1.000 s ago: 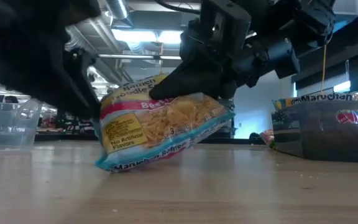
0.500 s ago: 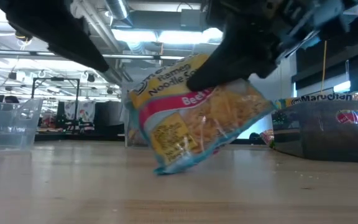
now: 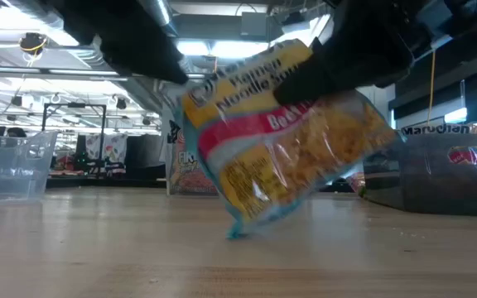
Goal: Sort Maruchan noodles
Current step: Put the blue noodle pack into the black bin
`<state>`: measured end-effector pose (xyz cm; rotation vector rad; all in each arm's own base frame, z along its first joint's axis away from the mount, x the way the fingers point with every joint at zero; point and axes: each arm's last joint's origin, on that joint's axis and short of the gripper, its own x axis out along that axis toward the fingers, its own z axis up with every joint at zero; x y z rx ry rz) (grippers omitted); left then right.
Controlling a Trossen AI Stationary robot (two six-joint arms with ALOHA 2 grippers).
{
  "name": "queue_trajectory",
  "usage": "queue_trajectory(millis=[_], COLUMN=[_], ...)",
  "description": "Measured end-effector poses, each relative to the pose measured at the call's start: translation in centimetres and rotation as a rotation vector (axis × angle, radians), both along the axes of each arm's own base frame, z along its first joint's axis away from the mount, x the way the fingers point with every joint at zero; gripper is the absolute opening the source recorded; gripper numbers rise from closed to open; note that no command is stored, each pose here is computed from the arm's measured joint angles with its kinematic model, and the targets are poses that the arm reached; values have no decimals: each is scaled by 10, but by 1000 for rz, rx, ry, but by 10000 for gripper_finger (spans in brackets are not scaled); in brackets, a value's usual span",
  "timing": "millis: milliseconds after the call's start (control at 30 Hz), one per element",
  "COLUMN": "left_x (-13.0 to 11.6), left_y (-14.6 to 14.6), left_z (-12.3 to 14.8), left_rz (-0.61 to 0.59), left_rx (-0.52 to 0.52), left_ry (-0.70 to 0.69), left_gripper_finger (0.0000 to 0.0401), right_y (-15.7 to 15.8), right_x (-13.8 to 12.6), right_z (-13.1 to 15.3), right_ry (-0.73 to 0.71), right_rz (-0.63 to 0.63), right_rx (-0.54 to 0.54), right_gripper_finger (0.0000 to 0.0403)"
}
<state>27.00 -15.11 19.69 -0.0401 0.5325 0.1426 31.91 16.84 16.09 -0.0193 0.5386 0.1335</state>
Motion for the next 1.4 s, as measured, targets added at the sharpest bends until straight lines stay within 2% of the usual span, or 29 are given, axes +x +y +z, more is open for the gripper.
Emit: queue_trajectory(millis=[67, 200, 367, 600, 700, 867, 1100, 1400], left_x=[-3, -6, -14, -16, -14, -7, 4, 30], left_y=[1, 2, -1, -4, -5, -3, 1, -2], left_z=[-16, -38, -41, -38, -40, -46, -53, -51], left_rz=[-4, -11, -89, -118, -116, -100, -128, -92], left_rx=[58, 27, 7, -54, -68, -84, -147, -154], left_ry=[30, -30, -179, -278, -307, -332, -356, -381], left_gripper_finger=[231, 232, 230, 229, 229, 229, 229, 229], right_y=[4, 5, -3, -11, -14, -16, -16, -19], right_x=[-1, -4, -17, -38, -42, -44, -42, -41], right_z=[2, 5, 13, 20, 17, 13, 15, 15], right_ry=[-20, -17, -40, -257, -350, -421, -447, -452], right_rz=[22, 31, -6, -60, -56, -56, -66, -55], right_rx=[-14, -31, -43, -8, 10, 19, -8, -52], right_gripper_finger=[112, 112, 112, 112, 112, 112, 112, 112])
